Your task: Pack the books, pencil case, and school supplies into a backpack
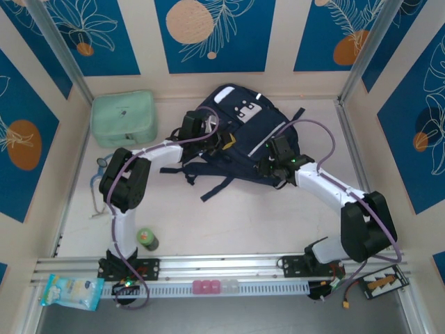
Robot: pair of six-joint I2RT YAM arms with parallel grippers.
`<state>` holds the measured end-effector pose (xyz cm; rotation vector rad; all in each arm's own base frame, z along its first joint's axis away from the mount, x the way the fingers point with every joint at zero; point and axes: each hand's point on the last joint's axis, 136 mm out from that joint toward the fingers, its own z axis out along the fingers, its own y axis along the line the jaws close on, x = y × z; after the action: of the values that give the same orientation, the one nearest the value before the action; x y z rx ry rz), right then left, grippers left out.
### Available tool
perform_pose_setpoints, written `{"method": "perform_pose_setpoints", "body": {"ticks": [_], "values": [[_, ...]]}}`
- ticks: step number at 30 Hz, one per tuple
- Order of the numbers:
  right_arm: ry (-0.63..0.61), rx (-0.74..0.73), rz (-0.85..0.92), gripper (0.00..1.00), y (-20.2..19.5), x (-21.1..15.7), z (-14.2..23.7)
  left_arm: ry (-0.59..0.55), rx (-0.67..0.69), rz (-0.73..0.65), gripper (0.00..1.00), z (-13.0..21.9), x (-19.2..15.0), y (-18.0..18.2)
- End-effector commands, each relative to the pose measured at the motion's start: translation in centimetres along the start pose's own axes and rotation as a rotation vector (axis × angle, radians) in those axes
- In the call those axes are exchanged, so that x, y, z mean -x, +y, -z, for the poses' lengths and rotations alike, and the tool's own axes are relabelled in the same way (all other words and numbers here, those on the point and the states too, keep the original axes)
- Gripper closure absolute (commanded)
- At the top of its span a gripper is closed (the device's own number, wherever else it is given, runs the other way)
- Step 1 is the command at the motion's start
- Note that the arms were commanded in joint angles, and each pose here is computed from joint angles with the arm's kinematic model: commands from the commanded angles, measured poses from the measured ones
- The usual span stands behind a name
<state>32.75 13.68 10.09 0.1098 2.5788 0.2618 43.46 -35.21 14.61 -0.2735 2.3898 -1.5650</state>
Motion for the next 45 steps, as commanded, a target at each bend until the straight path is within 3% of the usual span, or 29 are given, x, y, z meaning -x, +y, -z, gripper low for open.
{"method": "perform_pose_setpoints", "body": {"ticks": [1, 4, 9, 14, 17, 21, 25, 29, 33, 39, 45], "values": [[-0.025, 0.069, 0.074, 0.68, 1.6, 1.4, 0.2, -0.029, -0.055, -0.053, 1.0, 0.3, 1.9, -1.9], [-0.036, 0.047, 0.09, 0.73, 1.2, 1.6, 0.1, -0.028, -0.054, -0.053, 1.0, 0.3, 2.0, -1.9], [-0.077, -0.058, 0.075, 0.93, -0.7, 2.2, 0.4, -0.032, -0.043, -0.054, 1.0, 0.4, 2.2, -1.5], [-0.082, -0.237, -0.06, 1.0, -4.9, 2.5, 1.0, -0.029, -0.026, -0.062, 1.0, 0.5, 2.3, -1.0], [-0.049, -0.173, -0.108, 1.0, -5.0, 3.1, 0.8, -0.023, -0.019, -0.062, 1.0, 0.4, 2.2, -0.7], [-0.041, 0.002, 0.069, 1.0, -0.4, 3.5, 1.4, -0.018, 0.01, -0.092, 0.98, 0.7, 2.2, -0.5], [-0.007, 0.142, 0.239, 1.0, 4.6, 2.0, 2.2, -0.045, 0.092, -0.143, 0.61, 2.2, 2.3, 0.4], [0.024, 0.262, 0.321, 1.0, 8.9, 0.6, 2.6, -0.098, 0.183, -0.177, 0.43, 5.7, 1.8, 1.7], [0.04, 0.331, 0.361, 1.0, 12.5, 0.1, 2.4, -0.208, 0.344, -0.189, 0.34, 11.1, 1.2, 3.9], [0.077, 0.458, 0.422, 1.0, 18.8, -1.3, 1.6, -0.238, 0.366, -0.097, 0.34, 14.1, -1.8, 5.2], [0.097, 0.517, 0.442, 1.0, 22.6, -2.1, 0.6, -0.378, 0.414, 0.046, 0.42, 16.4, -2.4, 8.0]]}}
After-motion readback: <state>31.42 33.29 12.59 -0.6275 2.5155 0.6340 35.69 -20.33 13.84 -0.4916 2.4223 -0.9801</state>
